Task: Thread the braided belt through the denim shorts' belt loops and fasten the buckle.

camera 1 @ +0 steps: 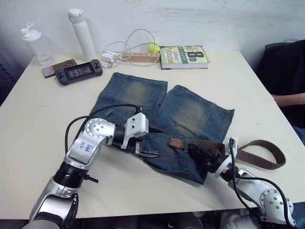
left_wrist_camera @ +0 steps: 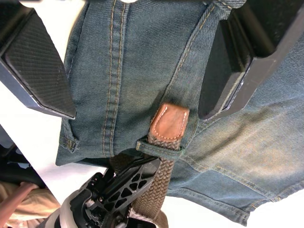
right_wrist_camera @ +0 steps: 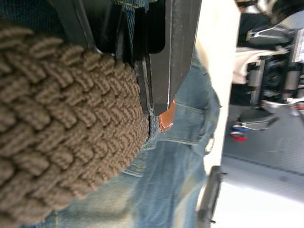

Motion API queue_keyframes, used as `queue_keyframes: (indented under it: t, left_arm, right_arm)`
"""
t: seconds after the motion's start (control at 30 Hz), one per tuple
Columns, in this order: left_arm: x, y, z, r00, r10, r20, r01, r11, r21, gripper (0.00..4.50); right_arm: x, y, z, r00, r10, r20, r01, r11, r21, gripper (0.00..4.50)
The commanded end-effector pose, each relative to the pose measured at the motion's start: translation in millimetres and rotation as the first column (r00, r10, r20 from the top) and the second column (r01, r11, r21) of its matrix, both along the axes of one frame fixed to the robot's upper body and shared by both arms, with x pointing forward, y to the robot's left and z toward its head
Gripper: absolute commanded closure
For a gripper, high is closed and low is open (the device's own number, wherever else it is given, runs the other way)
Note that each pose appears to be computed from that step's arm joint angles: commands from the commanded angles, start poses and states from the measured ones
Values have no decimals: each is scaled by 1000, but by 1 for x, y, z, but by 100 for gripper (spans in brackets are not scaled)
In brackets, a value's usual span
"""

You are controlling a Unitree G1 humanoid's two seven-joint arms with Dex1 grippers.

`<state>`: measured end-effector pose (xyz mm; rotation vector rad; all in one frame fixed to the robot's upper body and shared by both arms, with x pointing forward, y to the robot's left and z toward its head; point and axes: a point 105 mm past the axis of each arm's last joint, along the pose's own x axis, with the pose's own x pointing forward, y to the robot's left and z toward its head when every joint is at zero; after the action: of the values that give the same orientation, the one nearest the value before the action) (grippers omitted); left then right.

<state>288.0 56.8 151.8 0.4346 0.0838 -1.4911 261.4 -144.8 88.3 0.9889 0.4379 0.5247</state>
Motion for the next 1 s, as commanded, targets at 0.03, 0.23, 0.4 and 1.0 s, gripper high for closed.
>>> queue_keyframes:
  t: [0.03,0.23,0.4,1.0]
  left_arm:
    - [-4,-7,8,999,-31,39,32,999,-14,0]
    - [-2,-13,7,998,-52,37,53,998,-20,0]
    - [-1,-15,6,997,-64,37,65,998,-23,0]
    - [-1,-12,5,997,-63,47,63,998,-4,0]
  right_arm:
    - [-8,0,-3,999,-18,-35,18,1000,5,335]
    - [-22,-32,10,985,-169,-42,169,986,-1,159]
    - [-36,-44,23,966,-254,-52,257,965,47,159]
    - [-35,-27,33,966,-255,-43,259,953,155,442]
